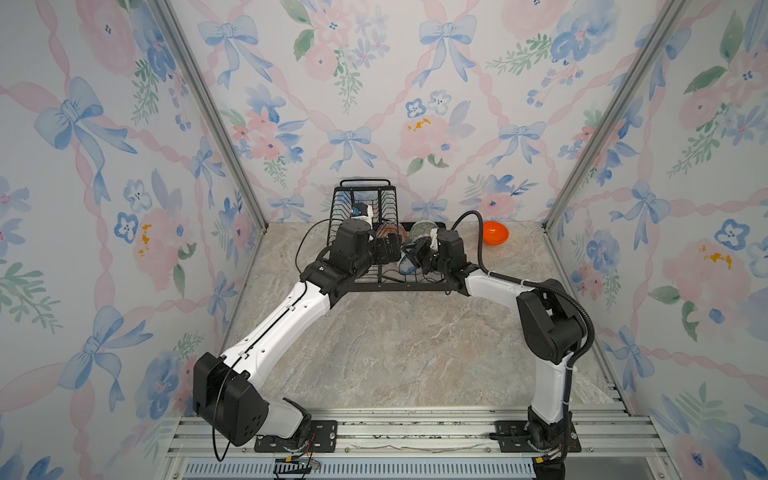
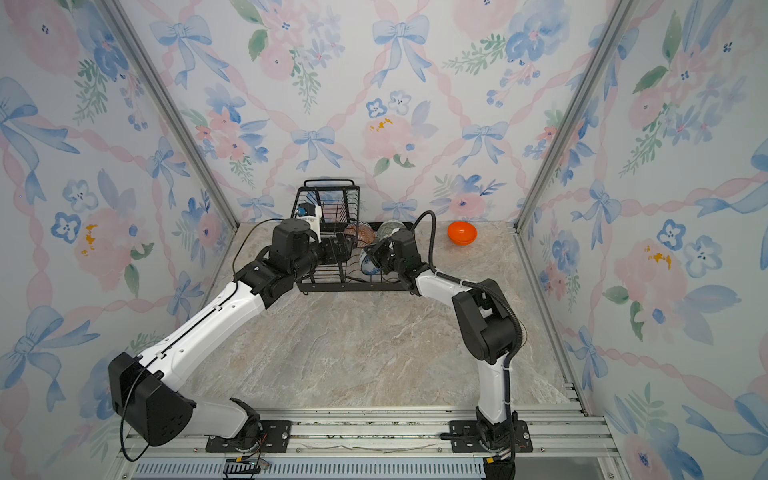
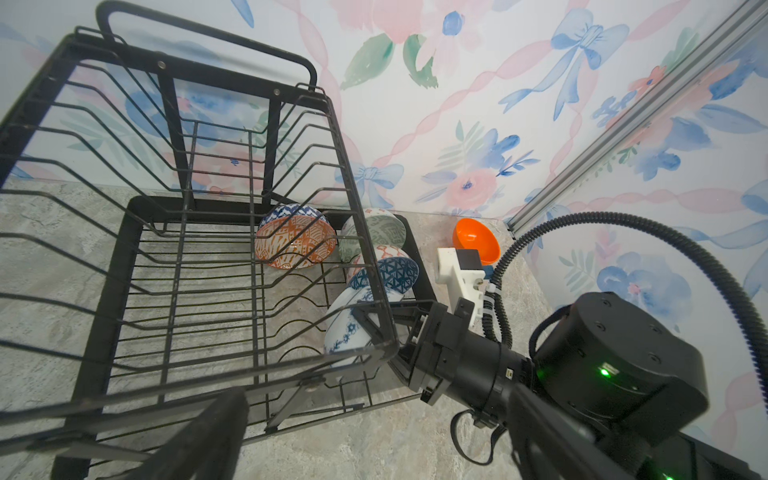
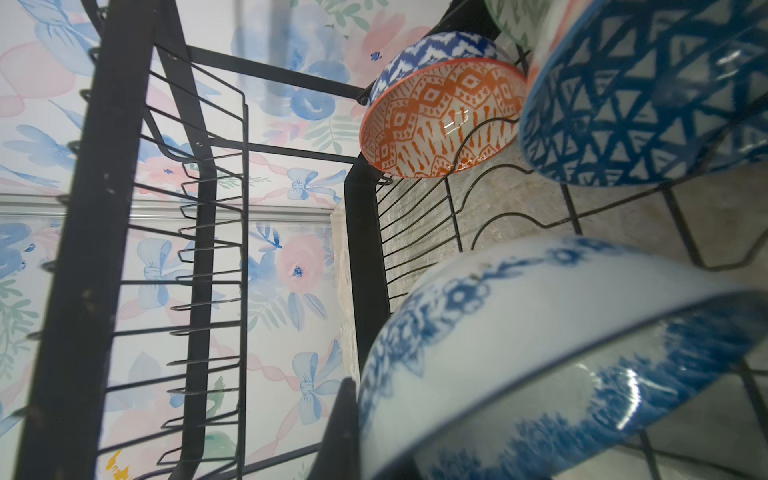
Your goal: Load the bowls into the dish rack
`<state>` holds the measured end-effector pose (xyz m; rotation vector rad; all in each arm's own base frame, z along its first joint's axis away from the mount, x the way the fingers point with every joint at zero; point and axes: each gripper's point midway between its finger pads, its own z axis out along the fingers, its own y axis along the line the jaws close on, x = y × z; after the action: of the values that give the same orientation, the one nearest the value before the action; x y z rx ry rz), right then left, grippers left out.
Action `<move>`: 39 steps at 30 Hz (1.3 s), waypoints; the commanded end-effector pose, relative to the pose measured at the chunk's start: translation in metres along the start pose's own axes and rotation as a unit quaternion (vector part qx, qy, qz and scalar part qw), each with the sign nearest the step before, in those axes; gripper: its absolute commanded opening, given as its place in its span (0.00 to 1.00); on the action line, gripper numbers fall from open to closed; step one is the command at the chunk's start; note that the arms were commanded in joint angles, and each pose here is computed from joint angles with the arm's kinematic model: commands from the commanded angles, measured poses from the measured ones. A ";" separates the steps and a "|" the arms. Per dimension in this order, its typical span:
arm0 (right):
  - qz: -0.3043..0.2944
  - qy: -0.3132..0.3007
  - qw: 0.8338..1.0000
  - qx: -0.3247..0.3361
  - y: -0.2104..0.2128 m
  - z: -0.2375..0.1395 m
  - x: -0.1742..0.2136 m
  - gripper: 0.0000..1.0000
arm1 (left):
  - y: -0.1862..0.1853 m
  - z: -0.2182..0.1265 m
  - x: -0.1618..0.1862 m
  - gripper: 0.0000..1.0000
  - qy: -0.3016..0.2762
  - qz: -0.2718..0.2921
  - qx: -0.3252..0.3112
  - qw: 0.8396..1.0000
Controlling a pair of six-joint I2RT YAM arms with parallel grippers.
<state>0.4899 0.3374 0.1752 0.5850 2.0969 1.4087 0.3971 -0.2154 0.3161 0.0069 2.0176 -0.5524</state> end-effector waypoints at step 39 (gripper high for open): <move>0.069 -0.053 0.993 -0.077 0.021 0.114 -0.019 0.00 | 0.032 -0.010 0.015 0.98 0.025 0.016 -0.009 1.000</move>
<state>0.5720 0.4068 0.1584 0.7249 1.9380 1.5428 0.3921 -0.1900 0.2991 0.0156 2.0589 -0.5365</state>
